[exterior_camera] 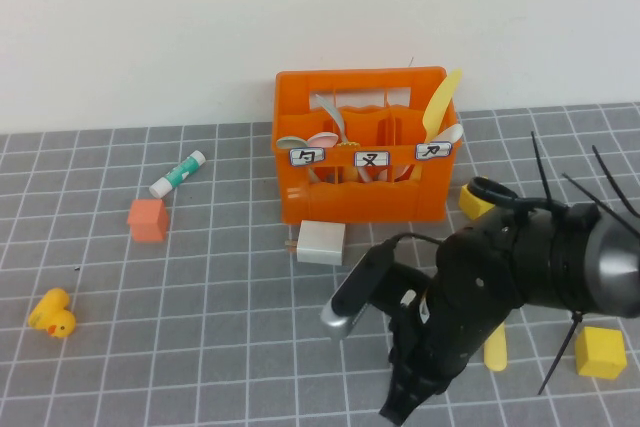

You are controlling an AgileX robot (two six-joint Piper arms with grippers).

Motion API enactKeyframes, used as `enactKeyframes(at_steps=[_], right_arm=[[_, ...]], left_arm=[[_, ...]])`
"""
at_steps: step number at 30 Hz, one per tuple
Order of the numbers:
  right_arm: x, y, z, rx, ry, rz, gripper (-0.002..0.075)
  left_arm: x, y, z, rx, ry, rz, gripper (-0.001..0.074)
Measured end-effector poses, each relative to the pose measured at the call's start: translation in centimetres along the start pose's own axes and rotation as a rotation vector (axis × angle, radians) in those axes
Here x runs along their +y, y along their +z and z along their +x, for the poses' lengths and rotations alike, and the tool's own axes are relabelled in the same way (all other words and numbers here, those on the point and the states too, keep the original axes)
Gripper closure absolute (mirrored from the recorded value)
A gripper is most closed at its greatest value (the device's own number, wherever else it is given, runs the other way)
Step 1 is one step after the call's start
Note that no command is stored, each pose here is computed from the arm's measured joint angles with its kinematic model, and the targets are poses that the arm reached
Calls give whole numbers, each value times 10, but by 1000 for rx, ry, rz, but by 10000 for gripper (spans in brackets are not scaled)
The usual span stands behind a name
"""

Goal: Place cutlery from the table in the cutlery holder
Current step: Pick up the fork

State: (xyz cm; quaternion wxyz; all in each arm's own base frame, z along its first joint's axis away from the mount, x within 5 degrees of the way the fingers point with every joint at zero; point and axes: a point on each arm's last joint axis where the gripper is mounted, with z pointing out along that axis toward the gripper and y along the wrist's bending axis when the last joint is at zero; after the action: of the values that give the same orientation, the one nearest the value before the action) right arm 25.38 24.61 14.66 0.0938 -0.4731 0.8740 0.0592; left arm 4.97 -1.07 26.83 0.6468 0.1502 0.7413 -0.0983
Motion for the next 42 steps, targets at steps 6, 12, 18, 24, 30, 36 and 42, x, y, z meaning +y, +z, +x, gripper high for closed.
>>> enactKeyframes(at_steps=[6, 12, 18, 24, 30, 36, 42], right_arm=[[-3, -8, -11, -67, 16, -13, 728], [1, -9, -22, -136, 5, -69, 728], [3, 6, -13, -18, -27, -103, 728], [-4, 6, 0, 119, -115, -33, 728], [-9, -14, -4, 65, -129, 47, 728], [-16, -70, -14, -186, -104, 119, 728], [-51, -77, -9, -217, 109, 41, 728]], left_arm=[[0, 0, 0, -2, -3, 1, 735], [0, 0, 0, -2, -2, 0, 735], [0, 0, 0, -2, -2, 0, 735], [0, 0, 0, -2, -2, 0, 735], [0, 0, 0, -2, -1, 0, 735], [0, 0, 0, -2, -1, 0, 735], [0, 0, 0, -2, -1, 0, 735]])
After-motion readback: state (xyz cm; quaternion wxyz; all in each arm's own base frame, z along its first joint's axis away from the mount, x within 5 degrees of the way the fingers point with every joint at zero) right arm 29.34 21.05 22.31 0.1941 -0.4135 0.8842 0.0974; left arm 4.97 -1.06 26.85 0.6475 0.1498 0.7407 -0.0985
